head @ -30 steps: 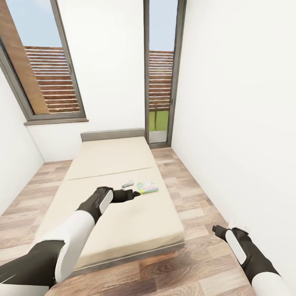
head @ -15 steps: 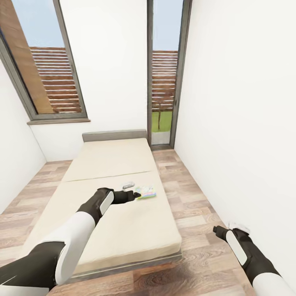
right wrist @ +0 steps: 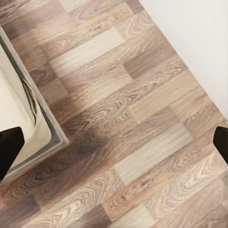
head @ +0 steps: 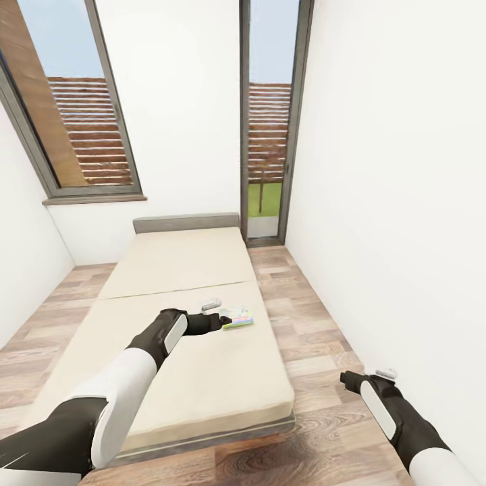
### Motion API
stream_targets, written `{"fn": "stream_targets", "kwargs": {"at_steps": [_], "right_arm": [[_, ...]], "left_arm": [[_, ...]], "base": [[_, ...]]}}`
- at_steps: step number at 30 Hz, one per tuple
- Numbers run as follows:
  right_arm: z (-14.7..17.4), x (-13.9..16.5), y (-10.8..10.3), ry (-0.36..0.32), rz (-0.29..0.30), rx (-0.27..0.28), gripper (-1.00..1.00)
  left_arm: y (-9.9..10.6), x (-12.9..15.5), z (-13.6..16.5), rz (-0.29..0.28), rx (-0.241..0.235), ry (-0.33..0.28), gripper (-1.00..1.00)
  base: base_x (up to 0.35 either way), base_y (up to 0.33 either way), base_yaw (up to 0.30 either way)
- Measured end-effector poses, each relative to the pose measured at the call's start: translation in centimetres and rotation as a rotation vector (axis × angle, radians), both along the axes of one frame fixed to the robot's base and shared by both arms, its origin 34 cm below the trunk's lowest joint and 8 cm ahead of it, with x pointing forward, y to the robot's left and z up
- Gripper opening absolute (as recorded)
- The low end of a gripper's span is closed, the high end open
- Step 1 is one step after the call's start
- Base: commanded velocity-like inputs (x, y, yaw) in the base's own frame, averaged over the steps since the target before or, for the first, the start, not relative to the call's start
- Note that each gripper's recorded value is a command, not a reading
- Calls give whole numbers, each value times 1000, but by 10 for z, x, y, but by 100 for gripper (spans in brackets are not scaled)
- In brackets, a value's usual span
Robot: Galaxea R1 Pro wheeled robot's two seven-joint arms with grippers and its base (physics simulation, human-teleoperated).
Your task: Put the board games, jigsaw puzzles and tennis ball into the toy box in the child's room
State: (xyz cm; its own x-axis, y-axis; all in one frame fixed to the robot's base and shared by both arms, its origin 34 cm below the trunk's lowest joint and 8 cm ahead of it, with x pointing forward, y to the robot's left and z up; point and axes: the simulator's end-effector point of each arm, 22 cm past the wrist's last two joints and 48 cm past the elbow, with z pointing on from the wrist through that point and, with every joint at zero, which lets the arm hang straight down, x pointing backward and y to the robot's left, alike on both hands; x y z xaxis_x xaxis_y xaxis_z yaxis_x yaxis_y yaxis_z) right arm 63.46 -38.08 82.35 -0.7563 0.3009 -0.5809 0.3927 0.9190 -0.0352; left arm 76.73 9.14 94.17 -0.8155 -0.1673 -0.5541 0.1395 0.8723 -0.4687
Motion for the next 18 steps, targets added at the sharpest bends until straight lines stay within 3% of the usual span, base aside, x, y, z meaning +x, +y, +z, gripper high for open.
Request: {"fn": "stream_targets", "kwargs": {"at_steps": [11, 18], "right_arm": [[1, 3, 8, -9, 12, 3, 100], [2, 4, 9, -11, 16, 2, 100]], "left_arm": [[2, 1, 0, 9, -8, 3, 100], [3, 1, 0, 12, -9, 3, 100]], "base": [[43, -88, 0], [112, -175, 45]]}}
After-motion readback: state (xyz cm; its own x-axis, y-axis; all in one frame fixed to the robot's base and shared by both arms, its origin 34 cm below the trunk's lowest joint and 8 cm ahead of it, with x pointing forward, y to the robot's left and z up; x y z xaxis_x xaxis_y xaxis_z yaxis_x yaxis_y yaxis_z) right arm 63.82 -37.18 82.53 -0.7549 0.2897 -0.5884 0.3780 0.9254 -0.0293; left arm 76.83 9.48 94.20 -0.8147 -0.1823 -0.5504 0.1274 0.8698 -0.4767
